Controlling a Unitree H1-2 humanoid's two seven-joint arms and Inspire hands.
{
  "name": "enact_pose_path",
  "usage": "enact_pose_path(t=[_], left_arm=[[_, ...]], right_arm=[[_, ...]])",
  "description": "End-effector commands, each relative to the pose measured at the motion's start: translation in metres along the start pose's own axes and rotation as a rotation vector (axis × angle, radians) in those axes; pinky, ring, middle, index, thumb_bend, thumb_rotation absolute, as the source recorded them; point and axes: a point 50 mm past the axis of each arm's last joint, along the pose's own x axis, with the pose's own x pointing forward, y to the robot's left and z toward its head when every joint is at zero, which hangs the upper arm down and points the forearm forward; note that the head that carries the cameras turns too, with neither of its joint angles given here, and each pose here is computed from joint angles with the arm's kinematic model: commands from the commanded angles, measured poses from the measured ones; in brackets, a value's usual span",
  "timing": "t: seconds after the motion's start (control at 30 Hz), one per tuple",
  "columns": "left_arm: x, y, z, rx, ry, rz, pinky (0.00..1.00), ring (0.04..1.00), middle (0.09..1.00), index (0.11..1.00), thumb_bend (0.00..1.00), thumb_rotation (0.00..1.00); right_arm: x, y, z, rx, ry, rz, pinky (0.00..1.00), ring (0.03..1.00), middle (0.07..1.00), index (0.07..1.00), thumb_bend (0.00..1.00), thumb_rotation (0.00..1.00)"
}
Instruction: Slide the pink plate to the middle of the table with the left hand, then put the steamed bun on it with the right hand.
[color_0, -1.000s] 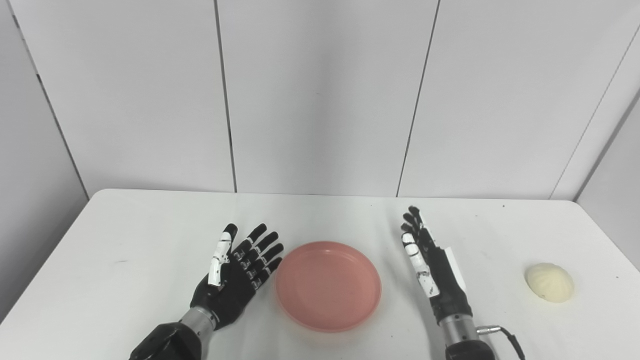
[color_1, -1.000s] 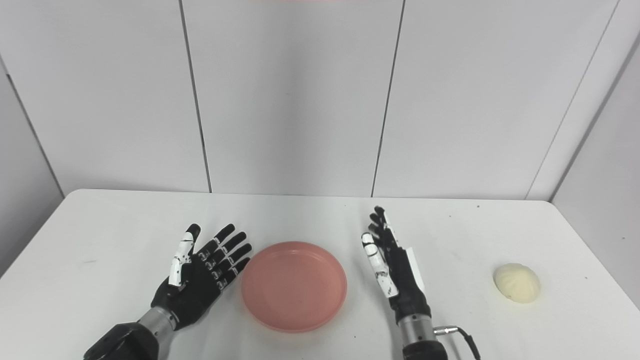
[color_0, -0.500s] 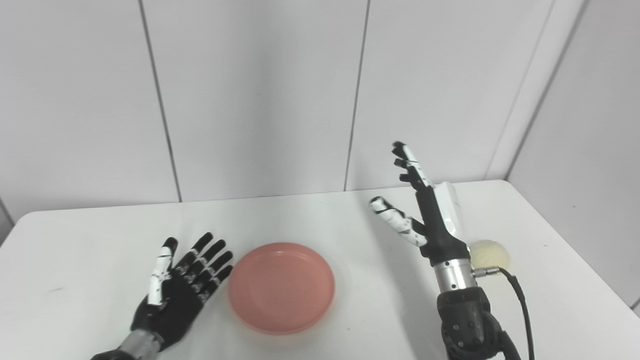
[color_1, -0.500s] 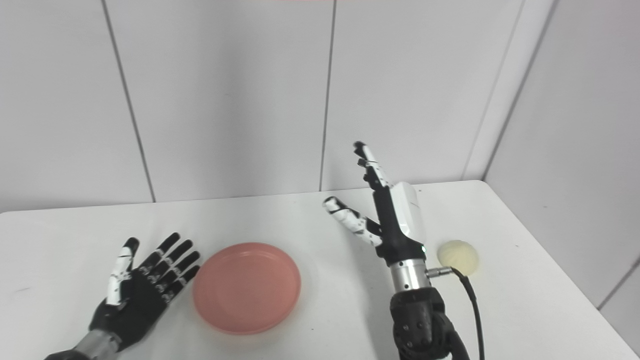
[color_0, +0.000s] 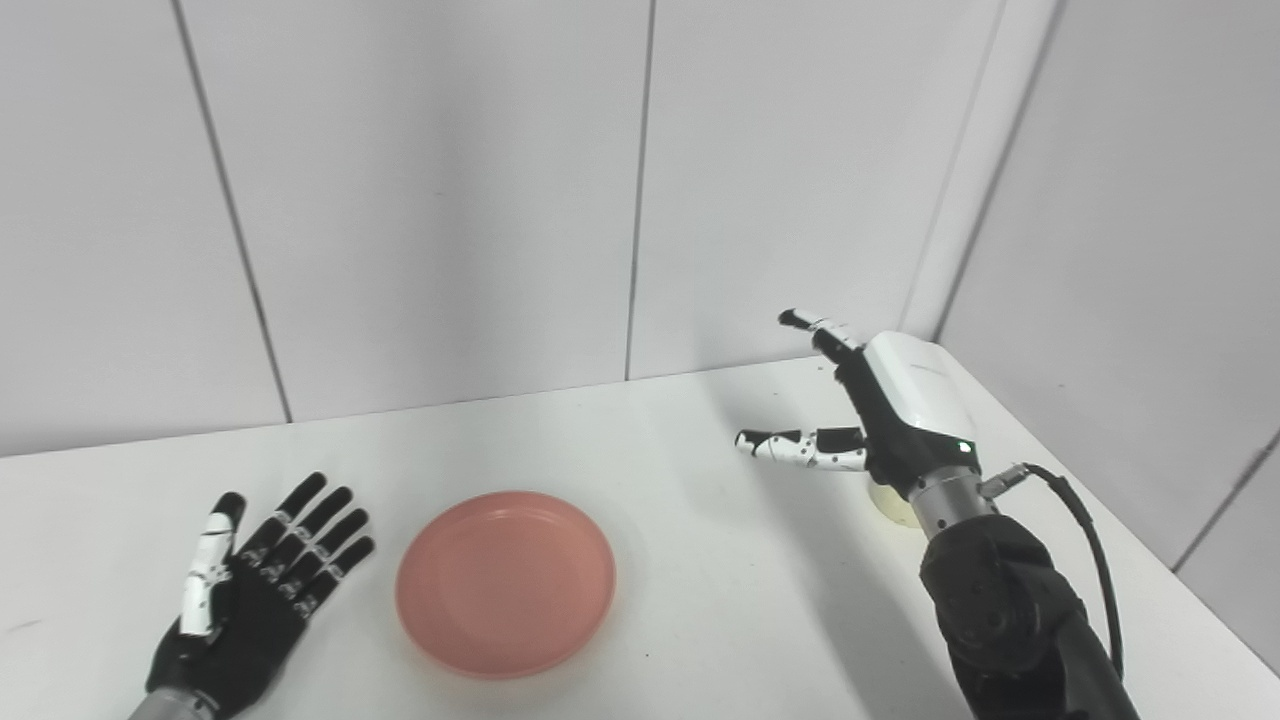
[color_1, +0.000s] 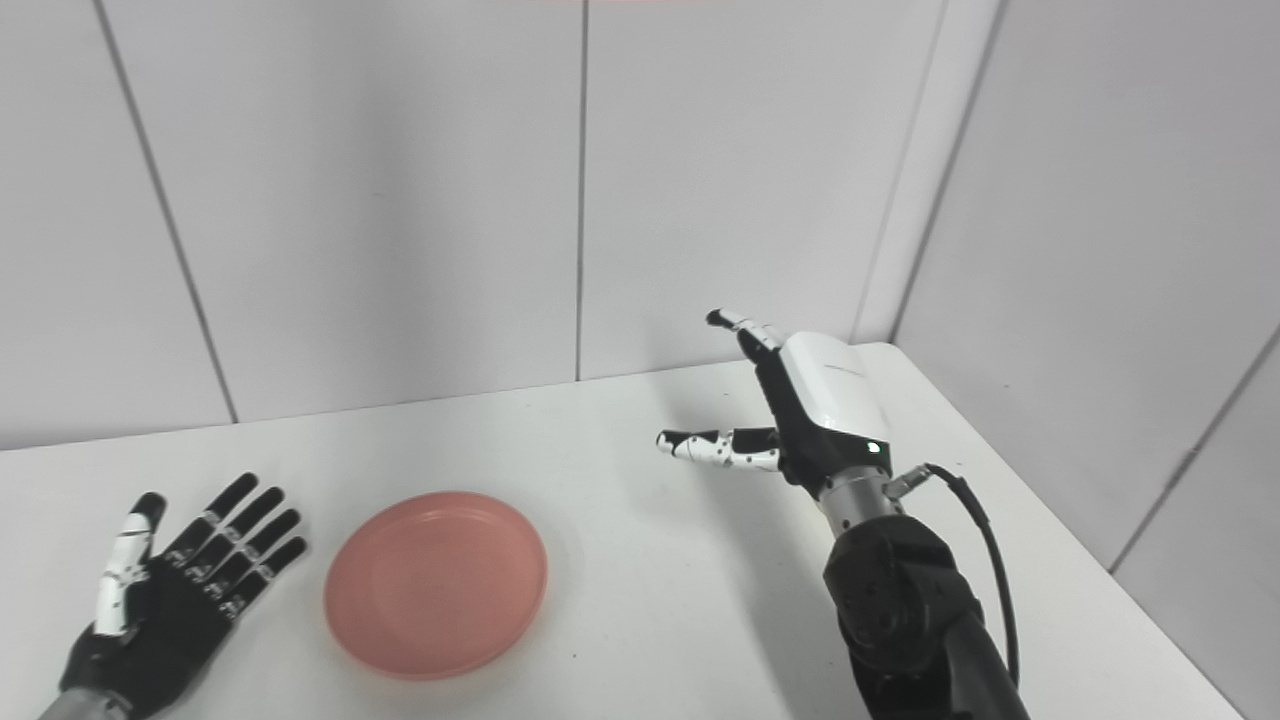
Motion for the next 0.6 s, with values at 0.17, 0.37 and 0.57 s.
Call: enact_pose_path(t=[0.17,0.37,0.57], left_arm=[[-0.027,0.042,-0.023,-0.027,0.124,0.166,0.86,0.856,0.862,0.860,0.58,0.85],[-0.027,0.047,-0.020,-0.056,0.128,0.184,0.84,0.845,0.853,0.852,0.59,0.82],[-0.030,0.055,-0.019,-0.054,0.129,0.196,0.86,0.858,0.863,0.862,0.58,0.84]], right_arm=[[0.012,-0.032,-0.039,-0.116,0.090,-0.012,0.67,0.799,0.865,0.858,0.95,0.45],[0.017,-0.037,-0.065,-0.165,0.187,0.074,0.70,0.832,0.890,0.901,0.98,0.46],[0.022,-0.039,-0.086,-0.201,0.248,0.144,0.72,0.858,0.909,0.918,1.00,0.50]])
